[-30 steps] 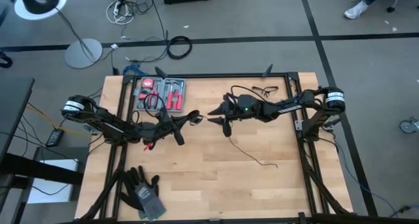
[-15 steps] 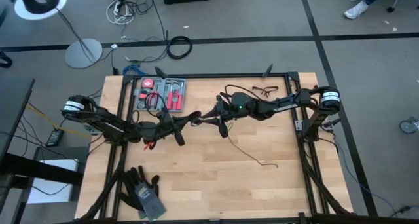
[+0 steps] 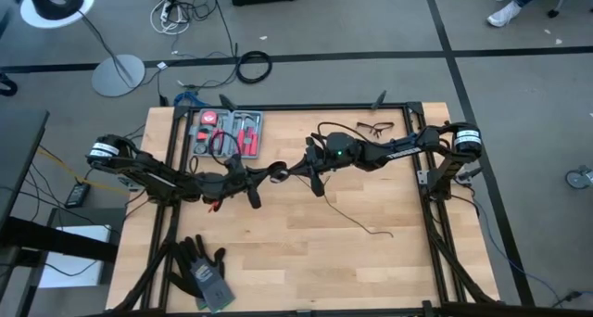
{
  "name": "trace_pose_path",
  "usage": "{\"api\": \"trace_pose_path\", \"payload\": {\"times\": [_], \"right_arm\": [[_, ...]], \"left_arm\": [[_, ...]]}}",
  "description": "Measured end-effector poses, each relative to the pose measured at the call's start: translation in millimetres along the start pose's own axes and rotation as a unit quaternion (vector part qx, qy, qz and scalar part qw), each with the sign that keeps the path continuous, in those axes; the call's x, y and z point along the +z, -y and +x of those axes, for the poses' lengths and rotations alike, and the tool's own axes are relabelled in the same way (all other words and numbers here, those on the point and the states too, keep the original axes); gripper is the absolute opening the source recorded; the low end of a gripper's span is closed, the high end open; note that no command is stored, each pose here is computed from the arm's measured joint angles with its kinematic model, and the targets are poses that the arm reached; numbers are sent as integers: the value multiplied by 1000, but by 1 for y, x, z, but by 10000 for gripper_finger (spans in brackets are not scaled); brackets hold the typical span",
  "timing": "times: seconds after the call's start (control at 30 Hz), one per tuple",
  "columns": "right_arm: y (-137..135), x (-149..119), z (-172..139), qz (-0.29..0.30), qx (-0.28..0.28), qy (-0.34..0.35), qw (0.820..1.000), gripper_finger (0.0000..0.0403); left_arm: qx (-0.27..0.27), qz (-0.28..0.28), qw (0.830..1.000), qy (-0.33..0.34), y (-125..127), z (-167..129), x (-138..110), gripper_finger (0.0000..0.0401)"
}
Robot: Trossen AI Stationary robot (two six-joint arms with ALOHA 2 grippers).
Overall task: Coil cords
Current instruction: Coil the black wire on the black spool
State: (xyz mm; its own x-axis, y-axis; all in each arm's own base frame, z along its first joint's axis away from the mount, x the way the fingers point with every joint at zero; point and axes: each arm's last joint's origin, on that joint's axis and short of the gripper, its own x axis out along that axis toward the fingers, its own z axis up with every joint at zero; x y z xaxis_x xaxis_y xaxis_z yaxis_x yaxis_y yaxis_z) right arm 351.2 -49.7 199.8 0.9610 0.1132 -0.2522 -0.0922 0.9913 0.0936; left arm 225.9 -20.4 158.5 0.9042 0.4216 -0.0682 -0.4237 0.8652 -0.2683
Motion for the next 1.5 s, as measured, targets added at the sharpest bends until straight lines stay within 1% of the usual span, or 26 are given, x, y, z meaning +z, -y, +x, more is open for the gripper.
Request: {"api": "trace_pose_path", "payload": {"times": [0.53,0.63,1.07,1.17,1.3,1.5], "right_arm": [[-2,1,0,-2,6,4,1000,1],[-1,1,0,-2,5,4,1000,1],[-2,1,0,-2,8,4,1000,2],[-2,0,0,-2,7,-2,1000,13],[3,-1,-5,-3,-1,-28,1000,39],[7,7,-27,19,-16,-79,997,75]], "left_arm": [[-31,-19,998,-59,-3,1,-9,0],[-29,-29,997,-63,-5,2,-9,0],[-40,-27,996,-72,-4,2,-10,0],[-24,-17,997,-65,-5,2,-10,0],[8,0,999,-52,-7,2,-9,0],[43,14,998,-38,-9,2,-9,0]]}}
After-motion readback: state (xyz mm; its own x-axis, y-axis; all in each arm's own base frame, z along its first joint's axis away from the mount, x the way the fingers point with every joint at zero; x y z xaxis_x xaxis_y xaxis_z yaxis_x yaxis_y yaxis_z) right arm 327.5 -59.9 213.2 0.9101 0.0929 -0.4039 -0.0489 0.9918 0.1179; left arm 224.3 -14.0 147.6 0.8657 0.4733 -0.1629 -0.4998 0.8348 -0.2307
